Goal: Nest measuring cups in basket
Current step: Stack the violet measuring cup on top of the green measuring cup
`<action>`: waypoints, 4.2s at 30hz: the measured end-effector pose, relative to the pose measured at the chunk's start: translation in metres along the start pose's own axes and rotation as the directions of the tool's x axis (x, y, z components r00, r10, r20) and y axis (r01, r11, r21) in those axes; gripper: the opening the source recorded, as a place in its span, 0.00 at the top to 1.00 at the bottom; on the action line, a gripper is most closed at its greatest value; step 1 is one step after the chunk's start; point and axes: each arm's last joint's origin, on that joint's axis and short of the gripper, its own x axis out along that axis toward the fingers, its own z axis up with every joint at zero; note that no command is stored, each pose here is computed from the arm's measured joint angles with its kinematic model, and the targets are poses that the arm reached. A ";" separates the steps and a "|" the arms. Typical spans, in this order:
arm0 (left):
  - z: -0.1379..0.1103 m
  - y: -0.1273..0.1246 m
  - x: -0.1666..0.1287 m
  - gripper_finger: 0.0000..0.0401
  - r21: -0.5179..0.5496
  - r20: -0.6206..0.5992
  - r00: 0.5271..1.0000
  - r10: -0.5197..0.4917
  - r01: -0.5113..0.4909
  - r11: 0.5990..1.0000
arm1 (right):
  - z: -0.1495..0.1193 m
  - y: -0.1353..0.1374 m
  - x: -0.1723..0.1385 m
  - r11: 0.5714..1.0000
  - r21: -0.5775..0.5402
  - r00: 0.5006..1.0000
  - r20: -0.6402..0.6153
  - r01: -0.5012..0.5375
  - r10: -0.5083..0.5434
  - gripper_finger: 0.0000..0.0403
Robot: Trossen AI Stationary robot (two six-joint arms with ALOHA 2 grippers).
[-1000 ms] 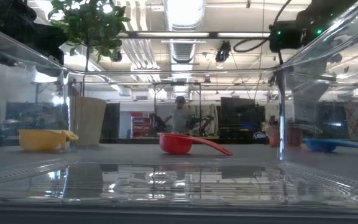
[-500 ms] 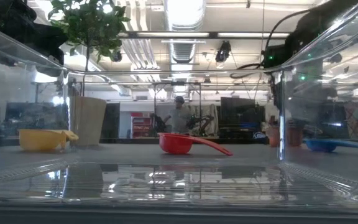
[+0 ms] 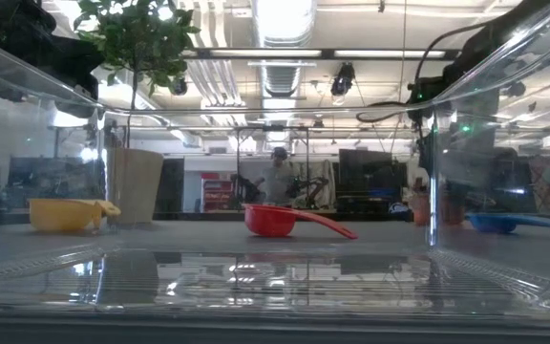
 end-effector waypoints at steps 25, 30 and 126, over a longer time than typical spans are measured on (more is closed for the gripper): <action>0.000 0.000 0.000 0.90 0.000 0.000 1.000 0.000 0.000 1.000 | 0.009 0.006 -0.008 0.994 -0.098 0.997 0.049 -0.050 0.055 0.75; 0.000 0.000 0.000 0.90 0.000 0.000 1.000 0.000 0.000 1.000 | 0.014 0.018 -0.019 0.987 -0.144 0.992 0.086 -0.074 0.087 0.83; 0.000 0.000 0.000 0.90 0.000 0.000 1.000 0.000 0.000 1.000 | -0.007 0.073 -0.062 0.661 -0.709 0.925 0.376 0.246 0.058 0.47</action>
